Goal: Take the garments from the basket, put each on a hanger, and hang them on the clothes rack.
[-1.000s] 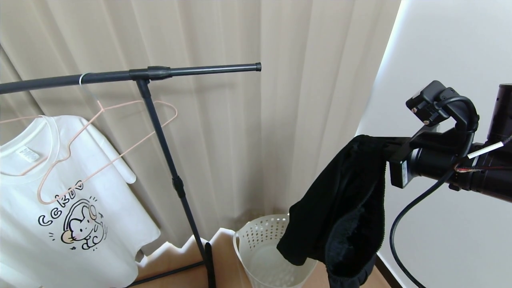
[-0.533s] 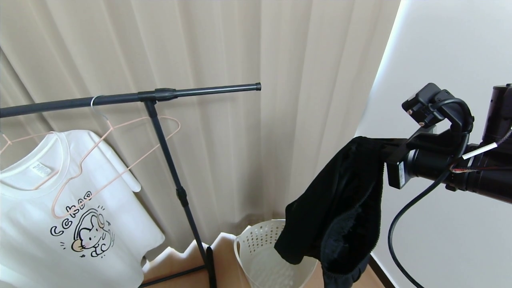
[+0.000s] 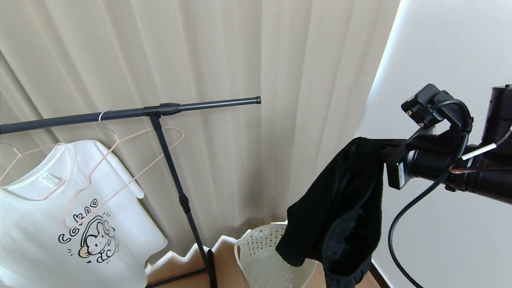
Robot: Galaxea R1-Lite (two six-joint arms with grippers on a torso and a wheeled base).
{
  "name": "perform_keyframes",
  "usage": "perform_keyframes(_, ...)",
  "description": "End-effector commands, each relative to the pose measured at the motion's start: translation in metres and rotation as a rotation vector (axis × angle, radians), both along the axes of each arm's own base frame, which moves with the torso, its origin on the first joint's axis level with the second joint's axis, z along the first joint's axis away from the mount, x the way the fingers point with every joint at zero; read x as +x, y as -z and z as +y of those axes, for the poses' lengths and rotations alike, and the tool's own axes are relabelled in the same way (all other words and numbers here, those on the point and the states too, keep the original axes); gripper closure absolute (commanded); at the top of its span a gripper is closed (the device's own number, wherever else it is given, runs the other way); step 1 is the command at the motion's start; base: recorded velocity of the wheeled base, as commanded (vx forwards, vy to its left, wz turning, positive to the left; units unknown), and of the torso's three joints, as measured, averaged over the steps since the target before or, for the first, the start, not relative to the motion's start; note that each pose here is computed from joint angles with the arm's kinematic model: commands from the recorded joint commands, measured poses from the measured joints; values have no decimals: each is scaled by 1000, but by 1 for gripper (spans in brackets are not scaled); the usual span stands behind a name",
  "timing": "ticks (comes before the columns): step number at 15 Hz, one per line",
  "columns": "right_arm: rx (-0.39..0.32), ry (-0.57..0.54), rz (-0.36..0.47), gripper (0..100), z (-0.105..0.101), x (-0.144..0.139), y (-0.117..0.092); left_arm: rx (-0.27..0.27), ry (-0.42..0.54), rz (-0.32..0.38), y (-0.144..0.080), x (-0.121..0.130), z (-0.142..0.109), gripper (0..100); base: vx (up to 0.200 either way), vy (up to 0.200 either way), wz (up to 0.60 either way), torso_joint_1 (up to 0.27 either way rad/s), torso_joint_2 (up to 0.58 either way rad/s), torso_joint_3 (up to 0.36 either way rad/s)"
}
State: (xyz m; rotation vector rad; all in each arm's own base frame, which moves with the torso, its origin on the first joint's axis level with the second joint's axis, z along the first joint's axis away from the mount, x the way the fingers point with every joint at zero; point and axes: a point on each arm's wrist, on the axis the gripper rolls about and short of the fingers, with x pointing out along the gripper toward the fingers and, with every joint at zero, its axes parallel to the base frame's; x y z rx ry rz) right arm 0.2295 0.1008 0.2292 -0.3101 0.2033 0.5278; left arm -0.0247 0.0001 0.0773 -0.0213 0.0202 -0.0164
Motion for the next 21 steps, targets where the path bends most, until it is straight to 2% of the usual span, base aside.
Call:
perform_keyframes(1,-3,-1,2,100,0,0,1,0,0,1,0,0,0,0,0,0,0,154,-359,-178)
perform_keyframes(4,-54,-16,-10,100,-1,-2,6,0,0,1,0,0,0,0,0,0,0,55,-115,-57)
perform_keyframes(11,-56,-18,-8,100,0,-1,6,3,-1,1,0,0,0,0,0,0,0,0,0,0)
perform_keyframes(18,-56,-18,-6,100,0,-1,7,1,-1,3,0,0,0,0,0,0,600,4,0,2)
perform_keyframes(21,-55,-20,-8,100,0,-1,6,1,0,1,0,0,0,0,0,0,0,0,0,0)
